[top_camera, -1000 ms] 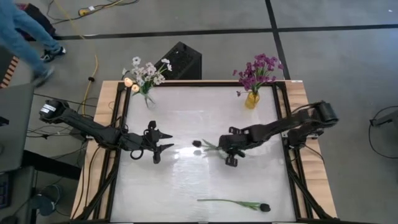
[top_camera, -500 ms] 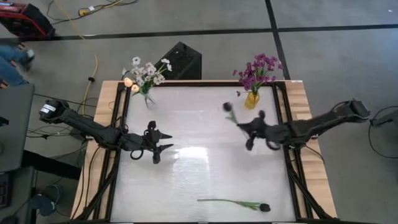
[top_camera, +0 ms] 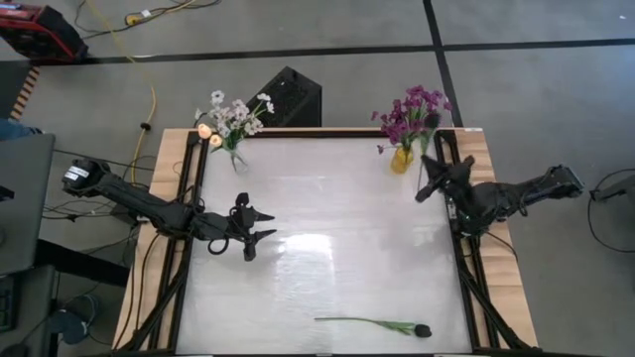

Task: Sort flowers into vase by color
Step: Put the top black tulip into the yellow vase

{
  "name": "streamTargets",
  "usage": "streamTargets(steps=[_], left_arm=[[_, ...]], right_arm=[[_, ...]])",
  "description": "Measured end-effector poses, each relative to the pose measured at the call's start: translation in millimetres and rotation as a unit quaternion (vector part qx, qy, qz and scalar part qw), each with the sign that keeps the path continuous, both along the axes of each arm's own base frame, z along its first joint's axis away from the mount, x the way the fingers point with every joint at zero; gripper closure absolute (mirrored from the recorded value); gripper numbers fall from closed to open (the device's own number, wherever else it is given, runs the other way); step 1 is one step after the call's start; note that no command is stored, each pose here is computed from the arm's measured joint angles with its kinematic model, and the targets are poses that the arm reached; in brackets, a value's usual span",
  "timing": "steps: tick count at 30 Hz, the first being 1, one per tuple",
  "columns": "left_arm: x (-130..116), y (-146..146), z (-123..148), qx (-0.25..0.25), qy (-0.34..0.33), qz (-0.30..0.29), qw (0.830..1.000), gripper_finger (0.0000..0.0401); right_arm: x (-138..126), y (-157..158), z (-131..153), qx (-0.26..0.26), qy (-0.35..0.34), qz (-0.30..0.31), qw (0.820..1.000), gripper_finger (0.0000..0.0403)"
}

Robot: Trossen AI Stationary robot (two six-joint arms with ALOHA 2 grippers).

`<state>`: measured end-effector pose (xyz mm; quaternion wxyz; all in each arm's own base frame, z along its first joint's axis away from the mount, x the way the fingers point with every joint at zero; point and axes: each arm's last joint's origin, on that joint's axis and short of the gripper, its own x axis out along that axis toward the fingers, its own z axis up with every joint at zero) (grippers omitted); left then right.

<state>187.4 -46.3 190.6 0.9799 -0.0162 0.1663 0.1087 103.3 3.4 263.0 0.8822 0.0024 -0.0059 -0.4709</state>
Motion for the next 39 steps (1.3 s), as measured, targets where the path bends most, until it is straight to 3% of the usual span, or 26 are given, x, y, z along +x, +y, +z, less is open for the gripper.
streamTargets(steps=[11,17,27,39], left_arm=[[0.2,0.0,0.6,-0.001,-0.003,0.001,1.000,0.0239],[3.8,1.3,9.7,0.015,-0.046,-0.004,0.999,0.0239],[8.0,5.5,18.6,0.005,-0.088,-0.035,0.995,0.0239],[8.0,6.2,18.4,0.004,-0.088,-0.032,0.996,0.0239]], right_arm=[[-16.7,-24.1,13.5,-0.009,-0.041,-0.108,0.993,0.0387],[-16.3,-40.9,10.5,-0.010,-0.084,-0.133,0.987,0.0387],[-23.3,-63.4,-19.2,-0.101,-0.214,-0.118,0.964,0.0387],[-25.1,-71.2,-27.1,-0.135,-0.206,-0.104,0.964,0.0387]])
